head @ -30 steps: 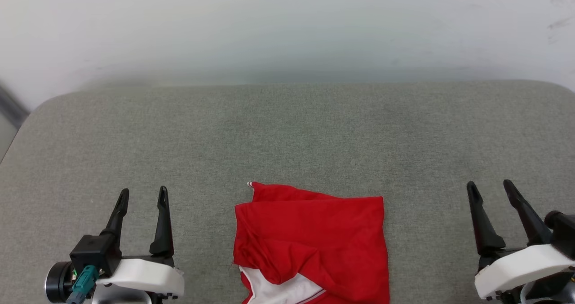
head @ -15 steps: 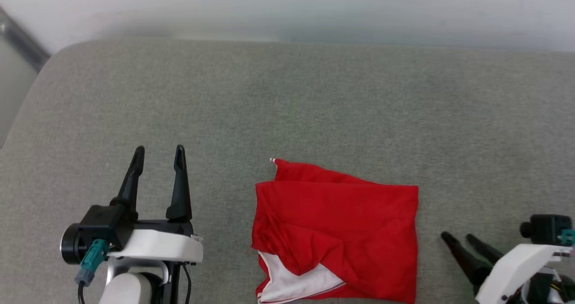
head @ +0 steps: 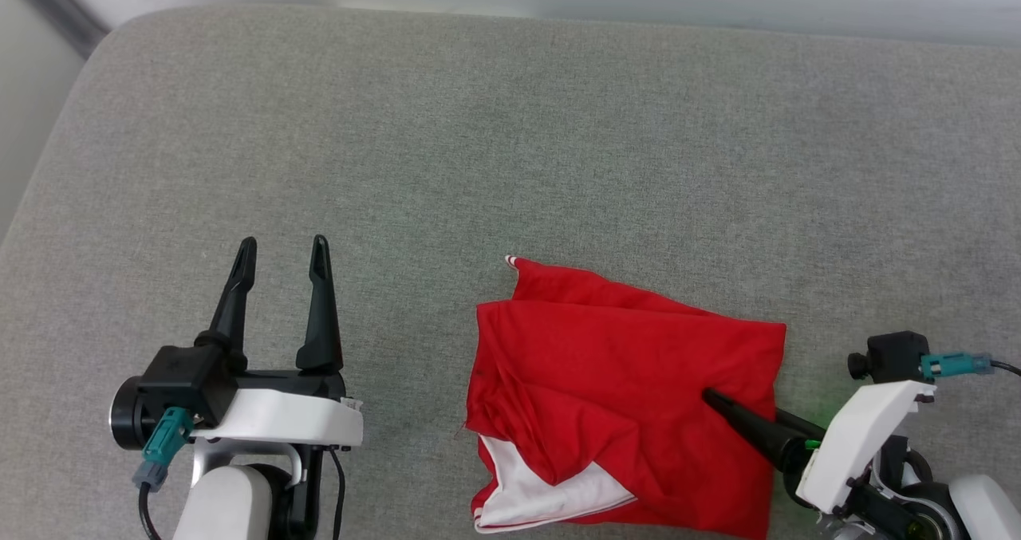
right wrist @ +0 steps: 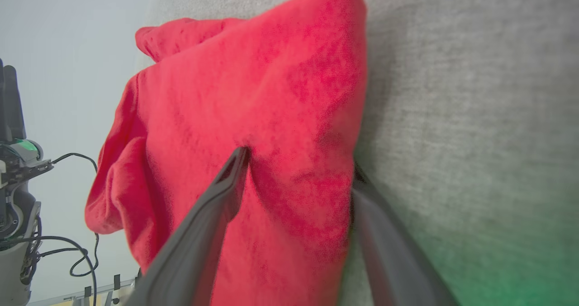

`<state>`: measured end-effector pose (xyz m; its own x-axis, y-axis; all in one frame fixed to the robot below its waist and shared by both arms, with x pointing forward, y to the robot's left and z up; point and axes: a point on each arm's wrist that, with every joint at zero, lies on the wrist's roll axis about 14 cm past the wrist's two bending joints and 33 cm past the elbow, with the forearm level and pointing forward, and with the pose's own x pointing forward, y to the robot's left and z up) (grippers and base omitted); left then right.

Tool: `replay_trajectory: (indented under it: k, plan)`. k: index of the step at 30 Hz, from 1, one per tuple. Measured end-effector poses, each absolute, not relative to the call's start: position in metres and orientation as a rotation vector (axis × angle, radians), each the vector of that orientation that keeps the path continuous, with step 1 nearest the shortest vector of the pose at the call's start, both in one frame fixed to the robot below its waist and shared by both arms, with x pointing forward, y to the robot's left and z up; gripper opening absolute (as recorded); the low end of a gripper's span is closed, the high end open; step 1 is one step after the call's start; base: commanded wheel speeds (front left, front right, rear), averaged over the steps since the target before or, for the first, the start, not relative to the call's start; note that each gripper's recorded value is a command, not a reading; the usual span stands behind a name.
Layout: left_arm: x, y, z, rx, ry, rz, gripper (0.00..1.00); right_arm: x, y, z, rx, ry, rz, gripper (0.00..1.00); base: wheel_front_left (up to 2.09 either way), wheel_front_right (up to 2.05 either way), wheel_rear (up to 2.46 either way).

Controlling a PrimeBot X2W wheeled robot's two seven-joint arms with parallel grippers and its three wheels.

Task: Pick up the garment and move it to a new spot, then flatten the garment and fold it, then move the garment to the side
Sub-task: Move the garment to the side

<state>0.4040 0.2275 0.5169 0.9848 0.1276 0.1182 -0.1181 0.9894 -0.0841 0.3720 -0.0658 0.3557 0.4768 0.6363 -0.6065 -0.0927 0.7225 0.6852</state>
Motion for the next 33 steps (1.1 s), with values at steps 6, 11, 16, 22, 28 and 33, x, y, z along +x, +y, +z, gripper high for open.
replay_trajectory:
  k: [6, 11, 16, 22, 28, 33]
  plan:
    - [0.404, 0.227, 0.518, -0.075, -0.129, 0.119, 1.00, 0.374, -0.061, 0.361, 0.584, 0.961, 0.507, 0.00, 0.00, 0.00, 0.00]
    - [0.400, 0.224, 0.529, -0.072, -0.158, 0.104, 1.00, 0.379, -0.069, 0.378, 0.485, 0.872, 0.511, 0.00, 0.00, 0.00, 0.00]
    - [0.398, 0.211, 0.533, -0.077, -0.172, 0.063, 1.00, 0.382, -0.105, 0.396, 0.320, 0.788, 0.460, 0.00, 0.00, 0.00, 0.00]
    - [0.416, 0.175, 0.542, -0.086, -0.204, -0.049, 1.00, 0.385, -0.165, 0.423, 0.154, 0.706, 0.329, 0.00, 0.00, 0.00, 0.00]
    - [0.435, 0.126, 0.545, -0.108, -0.217, -0.191, 1.00, 0.370, -0.238, 0.446, 0.099, 0.660, 0.130, 0.00, 0.00, 0.00, 0.00]
    - [0.455, 0.076, 0.549, -0.124, -0.246, -0.338, 1.00, 0.362, -0.286, 0.460, 0.090, 0.627, -0.016, 0.00, 0.00, 0.00, 0.00]
